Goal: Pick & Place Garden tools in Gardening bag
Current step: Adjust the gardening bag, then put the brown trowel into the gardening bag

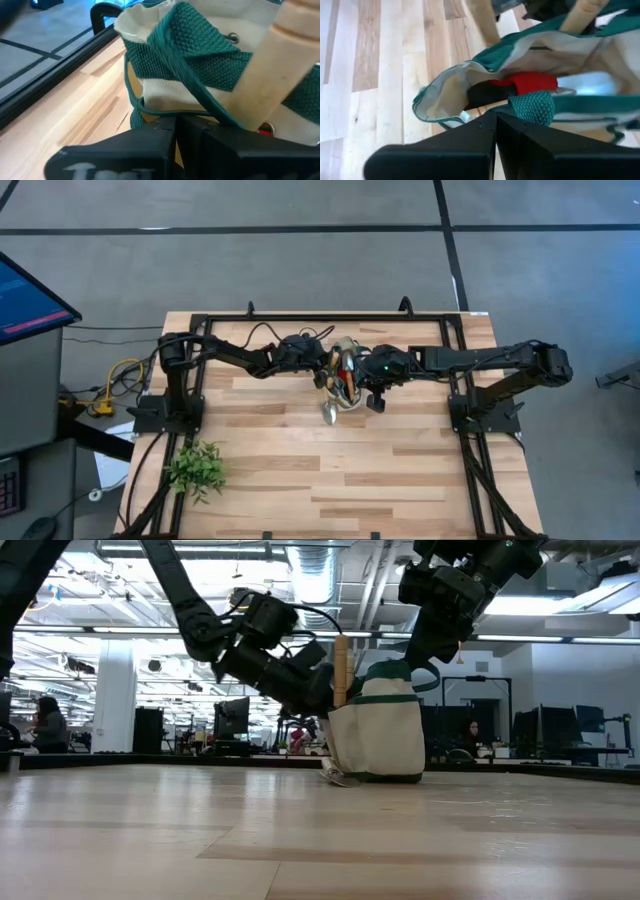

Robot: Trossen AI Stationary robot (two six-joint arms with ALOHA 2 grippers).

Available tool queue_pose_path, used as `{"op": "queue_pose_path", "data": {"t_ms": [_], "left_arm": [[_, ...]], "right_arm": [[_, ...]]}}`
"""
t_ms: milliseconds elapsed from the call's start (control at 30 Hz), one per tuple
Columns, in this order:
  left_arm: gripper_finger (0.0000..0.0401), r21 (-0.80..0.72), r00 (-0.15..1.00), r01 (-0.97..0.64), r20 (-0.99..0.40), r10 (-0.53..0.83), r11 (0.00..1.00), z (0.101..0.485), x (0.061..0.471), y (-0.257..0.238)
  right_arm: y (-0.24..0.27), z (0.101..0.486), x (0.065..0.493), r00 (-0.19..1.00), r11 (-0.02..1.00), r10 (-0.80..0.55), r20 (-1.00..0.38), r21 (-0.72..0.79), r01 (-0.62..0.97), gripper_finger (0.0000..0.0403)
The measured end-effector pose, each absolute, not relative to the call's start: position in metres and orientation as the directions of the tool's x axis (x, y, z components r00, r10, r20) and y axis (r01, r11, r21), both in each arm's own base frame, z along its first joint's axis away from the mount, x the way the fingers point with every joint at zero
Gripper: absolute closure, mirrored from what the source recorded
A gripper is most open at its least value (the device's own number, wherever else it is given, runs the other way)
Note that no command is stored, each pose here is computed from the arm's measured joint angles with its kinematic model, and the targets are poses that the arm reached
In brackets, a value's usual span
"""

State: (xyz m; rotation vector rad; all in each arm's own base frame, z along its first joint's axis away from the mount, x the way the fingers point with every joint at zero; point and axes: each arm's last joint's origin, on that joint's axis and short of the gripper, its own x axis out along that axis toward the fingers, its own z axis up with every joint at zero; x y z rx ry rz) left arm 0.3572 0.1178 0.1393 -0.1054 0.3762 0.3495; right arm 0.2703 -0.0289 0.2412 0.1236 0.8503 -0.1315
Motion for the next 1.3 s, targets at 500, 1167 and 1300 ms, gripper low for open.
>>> {"op": "queue_pose_path", "data": {"t_ms": [500,1167,1300], "left_arm": [[0.0399,-0.031,0.892,-0.313,-0.352,0.283,0.949,0.146,0.357,0.137],[0.0399,0.033,0.849,-0.397,-0.368,0.38,0.917,0.188,0.307,0.123],[0.0399,0.028,0.883,-0.331,-0.343,0.32,0.943,0.2,0.284,0.094]], "right_arm": [[-0.018,0.243,0.273,0.677,0.987,-0.041,-0.734,0.074,0.14,0.0403],[-0.006,0.26,0.258,0.688,0.973,-0.187,-0.701,-0.033,0.231,0.0403],[0.007,0.271,0.254,0.733,0.97,-0.189,-0.654,-0.007,0.245,0.0403]]}}
